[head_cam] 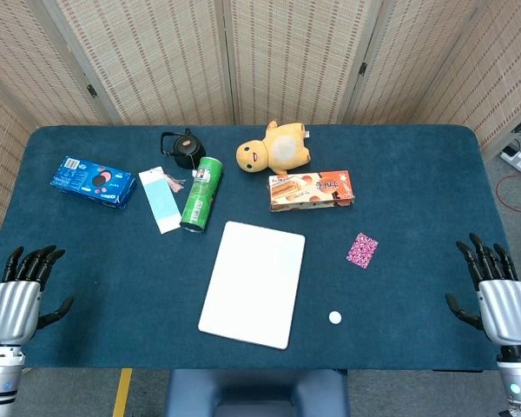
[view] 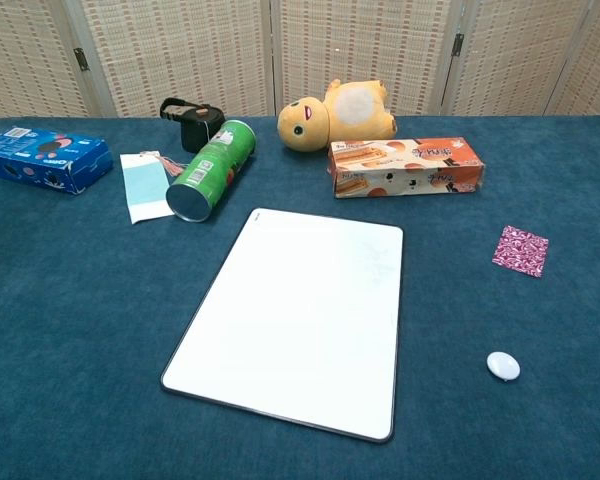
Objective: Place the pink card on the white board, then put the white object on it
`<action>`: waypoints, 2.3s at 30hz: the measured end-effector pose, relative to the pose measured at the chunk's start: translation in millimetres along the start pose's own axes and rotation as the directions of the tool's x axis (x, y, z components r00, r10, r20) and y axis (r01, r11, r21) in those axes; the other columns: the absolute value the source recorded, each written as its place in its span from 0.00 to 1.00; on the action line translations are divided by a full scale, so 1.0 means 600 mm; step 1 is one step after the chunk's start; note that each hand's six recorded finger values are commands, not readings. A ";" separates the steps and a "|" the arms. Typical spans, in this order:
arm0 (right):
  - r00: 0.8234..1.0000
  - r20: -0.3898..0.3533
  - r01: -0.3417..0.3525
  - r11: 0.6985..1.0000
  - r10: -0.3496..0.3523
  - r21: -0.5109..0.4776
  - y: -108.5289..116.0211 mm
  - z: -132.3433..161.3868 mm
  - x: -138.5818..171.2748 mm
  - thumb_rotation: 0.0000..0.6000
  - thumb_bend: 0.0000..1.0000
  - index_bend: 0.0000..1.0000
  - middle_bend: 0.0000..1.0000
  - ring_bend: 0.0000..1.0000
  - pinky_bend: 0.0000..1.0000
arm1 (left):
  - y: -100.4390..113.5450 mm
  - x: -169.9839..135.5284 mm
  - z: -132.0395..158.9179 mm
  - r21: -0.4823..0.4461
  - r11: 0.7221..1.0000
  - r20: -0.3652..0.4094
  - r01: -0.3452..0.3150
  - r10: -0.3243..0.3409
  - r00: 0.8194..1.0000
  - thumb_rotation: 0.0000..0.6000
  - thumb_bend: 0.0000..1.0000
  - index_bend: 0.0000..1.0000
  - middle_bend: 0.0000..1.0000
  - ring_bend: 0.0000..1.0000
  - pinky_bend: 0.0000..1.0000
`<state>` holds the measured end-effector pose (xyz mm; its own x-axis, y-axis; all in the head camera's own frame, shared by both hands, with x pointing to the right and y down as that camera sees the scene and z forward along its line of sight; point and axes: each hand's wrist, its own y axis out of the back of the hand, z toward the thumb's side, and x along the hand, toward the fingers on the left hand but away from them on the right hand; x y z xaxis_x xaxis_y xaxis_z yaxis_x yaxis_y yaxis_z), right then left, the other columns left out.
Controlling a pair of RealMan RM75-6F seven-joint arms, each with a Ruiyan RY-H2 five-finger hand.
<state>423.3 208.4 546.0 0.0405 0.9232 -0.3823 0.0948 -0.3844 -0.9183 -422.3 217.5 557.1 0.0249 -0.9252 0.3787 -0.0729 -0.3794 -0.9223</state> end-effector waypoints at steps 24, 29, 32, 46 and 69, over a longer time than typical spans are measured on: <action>0.994 -0.015 -0.109 0.994 0.109 0.010 -0.024 0.017 -0.042 0.98 0.32 0.06 0.15 0.12 0.00 | -0.026 0.001 0.004 -0.011 0.998 -0.010 0.054 -0.054 0.998 1.00 0.29 0.18 0.17 0.17 0.00; 0.983 -0.020 -0.184 0.983 0.184 0.001 -0.046 0.024 -0.076 0.98 0.32 0.06 0.15 0.12 0.00 | -0.030 -0.001 0.003 -0.016 0.998 -0.011 0.060 -0.060 0.998 1.00 0.29 0.18 0.17 0.17 0.00; 0.972 -0.019 -0.233 0.972 0.233 -0.005 -0.066 0.027 -0.103 0.97 0.32 0.06 0.15 0.12 0.00 | -0.030 -0.003 0.001 -0.018 0.998 -0.017 0.060 -0.060 0.998 1.00 0.29 0.18 0.17 0.17 0.00; 0.873 -0.022 -0.485 0.863 0.487 -0.141 -0.158 0.067 -0.207 0.76 0.32 0.06 0.17 0.06 0.00 | -0.035 -0.009 -0.007 -0.022 0.998 -0.036 0.066 -0.067 0.997 1.00 0.29 0.18 0.17 0.17 0.00; 0.820 -0.003 -0.571 0.816 0.573 -0.087 -0.239 0.107 -0.284 0.72 0.32 0.06 0.22 0.06 0.00 | -0.041 -0.011 -0.006 -0.030 0.997 -0.034 0.077 -0.078 0.996 1.00 0.29 0.18 0.17 0.17 0.00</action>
<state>338.9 106.0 736.0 0.0905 0.5364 -0.8391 0.1404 -0.8410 -0.5225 -424.5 232.8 577.6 -0.0035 -0.8921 0.4518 -0.1007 -0.4492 -0.8877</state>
